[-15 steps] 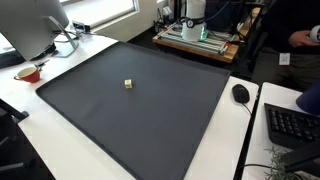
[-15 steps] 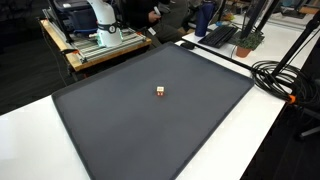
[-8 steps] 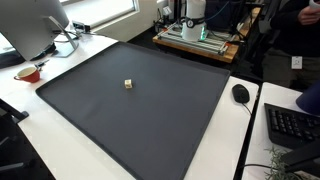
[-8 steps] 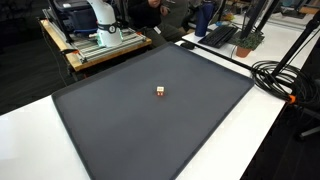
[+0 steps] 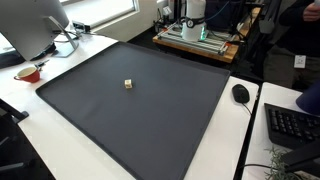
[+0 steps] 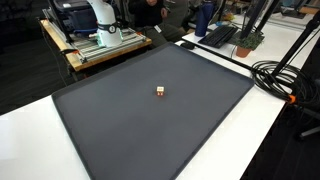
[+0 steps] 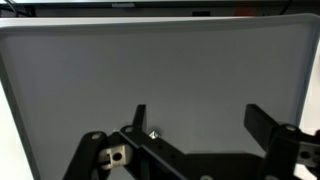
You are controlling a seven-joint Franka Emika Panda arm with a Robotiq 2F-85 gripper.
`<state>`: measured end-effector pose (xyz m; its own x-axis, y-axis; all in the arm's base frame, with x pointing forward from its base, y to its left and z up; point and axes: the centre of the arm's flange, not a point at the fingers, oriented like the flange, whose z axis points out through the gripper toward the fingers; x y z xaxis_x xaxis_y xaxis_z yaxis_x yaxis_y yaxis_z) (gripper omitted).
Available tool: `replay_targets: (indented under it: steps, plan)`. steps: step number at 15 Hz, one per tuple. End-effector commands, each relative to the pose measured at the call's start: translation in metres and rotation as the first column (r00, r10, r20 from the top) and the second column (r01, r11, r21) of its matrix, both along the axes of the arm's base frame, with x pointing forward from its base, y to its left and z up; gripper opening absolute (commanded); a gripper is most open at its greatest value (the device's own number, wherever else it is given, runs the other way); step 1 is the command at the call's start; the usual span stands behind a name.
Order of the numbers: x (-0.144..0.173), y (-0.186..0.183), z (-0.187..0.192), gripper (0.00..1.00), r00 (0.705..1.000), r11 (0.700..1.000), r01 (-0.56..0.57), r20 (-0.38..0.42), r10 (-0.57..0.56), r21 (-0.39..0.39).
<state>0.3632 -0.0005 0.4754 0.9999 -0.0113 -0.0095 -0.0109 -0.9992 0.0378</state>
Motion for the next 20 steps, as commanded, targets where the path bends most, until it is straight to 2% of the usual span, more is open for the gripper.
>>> replay_targets:
  steps: [1, 4, 5, 7, 10, 12, 16, 18, 19, 20]
  plan:
    - [0.000, 0.000, 0.000, 1.00, 1.000, 1.000, 0.000, 0.000, 0.000, 0.000]
    - [0.000, 0.000, 0.000, 1.00, 1.000, 1.000, 0.000, 0.000, 0.000, 0.000]
    - [0.001, -0.004, -0.002, 1.00, 0.999, 0.996, -0.023, 0.026, 0.025, -0.085]
    - [0.011, -0.017, -0.006, 1.00, 0.990, 0.982, -0.124, 0.042, 0.132, -0.144]
    - [0.034, -0.042, -0.012, 1.00, 0.973, 0.961, -0.199, 0.079, 0.217, -0.191]
    - [0.051, -0.062, -0.019, 1.00, 0.939, 0.940, -0.319, 0.095, 0.331, -0.119]
    - [0.089, -0.110, -0.052, 1.00, 0.881, 0.889, -0.458, 0.133, 0.455, -0.006]
    - [0.108, -0.122, -0.077, 1.00, 0.861, 0.861, -0.503, 0.135, 0.490, 0.076]
    - [0.072, -0.107, -0.062, 1.00, 0.884, 0.893, -0.450, 0.141, 0.445, 0.003]
    - [0.077, -0.112, -0.071, 1.00, 0.883, 0.889, -0.457, 0.130, 0.451, 0.016]
